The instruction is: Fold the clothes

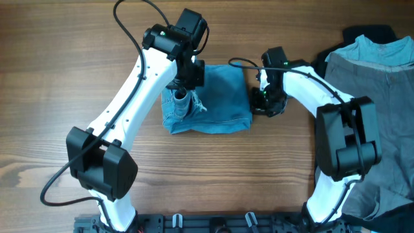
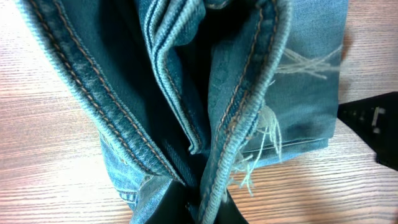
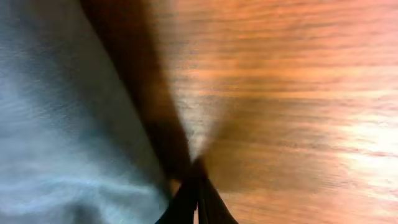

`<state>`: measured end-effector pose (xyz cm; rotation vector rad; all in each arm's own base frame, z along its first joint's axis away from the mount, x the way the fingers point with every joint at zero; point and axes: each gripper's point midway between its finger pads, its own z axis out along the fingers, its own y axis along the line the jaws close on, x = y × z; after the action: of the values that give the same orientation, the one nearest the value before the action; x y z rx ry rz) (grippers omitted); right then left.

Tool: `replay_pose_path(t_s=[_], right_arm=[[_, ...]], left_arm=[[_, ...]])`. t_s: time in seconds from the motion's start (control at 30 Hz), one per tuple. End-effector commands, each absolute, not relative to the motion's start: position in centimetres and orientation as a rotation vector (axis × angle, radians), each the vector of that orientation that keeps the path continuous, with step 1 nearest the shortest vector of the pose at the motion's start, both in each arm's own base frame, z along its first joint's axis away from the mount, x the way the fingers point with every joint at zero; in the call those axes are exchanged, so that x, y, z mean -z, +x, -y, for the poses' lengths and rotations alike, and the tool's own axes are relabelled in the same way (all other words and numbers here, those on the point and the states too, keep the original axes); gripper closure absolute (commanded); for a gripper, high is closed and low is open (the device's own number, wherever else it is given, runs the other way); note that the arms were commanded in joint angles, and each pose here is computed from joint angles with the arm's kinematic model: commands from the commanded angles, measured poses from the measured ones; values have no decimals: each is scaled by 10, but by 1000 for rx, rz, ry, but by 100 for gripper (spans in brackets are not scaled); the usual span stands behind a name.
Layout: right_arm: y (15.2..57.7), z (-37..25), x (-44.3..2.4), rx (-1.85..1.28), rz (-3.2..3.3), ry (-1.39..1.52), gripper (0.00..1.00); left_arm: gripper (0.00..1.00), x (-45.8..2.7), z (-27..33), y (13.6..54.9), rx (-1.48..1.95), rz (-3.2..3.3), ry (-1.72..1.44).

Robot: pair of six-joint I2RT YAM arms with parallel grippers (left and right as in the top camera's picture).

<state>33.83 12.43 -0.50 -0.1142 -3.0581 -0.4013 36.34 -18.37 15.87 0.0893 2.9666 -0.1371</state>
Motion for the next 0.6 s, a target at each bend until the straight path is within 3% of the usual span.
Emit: replay_pose_path(t_s=[0.0, 0.1, 0.37, 0.57], right_arm=[[319, -126, 31, 395, 2980, -135, 96], [325, -124, 22, 421, 3006, -134, 96], [348, -130, -66, 559, 3246, 73, 96], [331, -144, -42, 588, 3169, 108, 96]], left_arm=[[96, -173, 186, 371, 153, -2921, 76], [96, -173, 186, 370, 149, -2924, 75], [96, -173, 186, 370, 150, -2924, 75], [96, -173, 186, 370, 150, -2923, 75]])
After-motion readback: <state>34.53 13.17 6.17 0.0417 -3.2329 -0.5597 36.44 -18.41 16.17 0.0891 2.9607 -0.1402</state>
